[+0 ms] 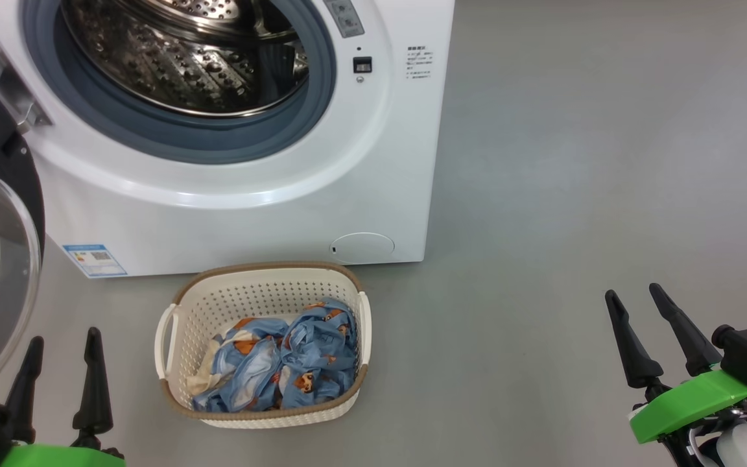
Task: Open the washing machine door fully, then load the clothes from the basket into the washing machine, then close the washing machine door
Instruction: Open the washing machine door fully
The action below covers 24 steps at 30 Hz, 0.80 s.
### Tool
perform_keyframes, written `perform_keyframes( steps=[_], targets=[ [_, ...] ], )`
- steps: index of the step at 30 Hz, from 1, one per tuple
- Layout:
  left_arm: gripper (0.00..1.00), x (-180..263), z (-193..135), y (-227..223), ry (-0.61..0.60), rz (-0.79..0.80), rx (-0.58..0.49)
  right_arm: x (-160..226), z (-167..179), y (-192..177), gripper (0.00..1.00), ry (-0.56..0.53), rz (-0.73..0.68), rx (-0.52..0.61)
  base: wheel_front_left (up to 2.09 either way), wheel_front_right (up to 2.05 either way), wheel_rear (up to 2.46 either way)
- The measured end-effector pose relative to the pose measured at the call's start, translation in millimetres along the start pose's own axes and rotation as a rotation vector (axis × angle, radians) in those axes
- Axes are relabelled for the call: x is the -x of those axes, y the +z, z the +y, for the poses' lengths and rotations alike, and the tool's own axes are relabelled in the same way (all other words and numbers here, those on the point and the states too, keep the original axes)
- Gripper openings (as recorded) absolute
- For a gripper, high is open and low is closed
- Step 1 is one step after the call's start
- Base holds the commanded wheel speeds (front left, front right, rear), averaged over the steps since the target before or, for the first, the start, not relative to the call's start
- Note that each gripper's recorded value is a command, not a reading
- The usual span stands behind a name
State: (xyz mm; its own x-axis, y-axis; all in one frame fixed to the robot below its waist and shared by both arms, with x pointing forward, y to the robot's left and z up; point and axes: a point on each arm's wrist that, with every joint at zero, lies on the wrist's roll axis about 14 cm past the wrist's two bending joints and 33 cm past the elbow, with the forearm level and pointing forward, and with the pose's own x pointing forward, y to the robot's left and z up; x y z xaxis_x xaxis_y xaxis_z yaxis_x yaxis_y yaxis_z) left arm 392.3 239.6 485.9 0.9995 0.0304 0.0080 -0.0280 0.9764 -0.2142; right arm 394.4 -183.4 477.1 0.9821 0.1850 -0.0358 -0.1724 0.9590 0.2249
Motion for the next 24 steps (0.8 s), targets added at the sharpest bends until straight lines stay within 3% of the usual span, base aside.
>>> perform_keyframes(
  steps=[24],
  targets=[
    [1.00, 3, -13, -2, -0.041, 0.009, 0.010, 12, -8, 5, 1.00, -0.032, -0.017, -0.003, 0.00, 0.00, 0.00]
  ],
)
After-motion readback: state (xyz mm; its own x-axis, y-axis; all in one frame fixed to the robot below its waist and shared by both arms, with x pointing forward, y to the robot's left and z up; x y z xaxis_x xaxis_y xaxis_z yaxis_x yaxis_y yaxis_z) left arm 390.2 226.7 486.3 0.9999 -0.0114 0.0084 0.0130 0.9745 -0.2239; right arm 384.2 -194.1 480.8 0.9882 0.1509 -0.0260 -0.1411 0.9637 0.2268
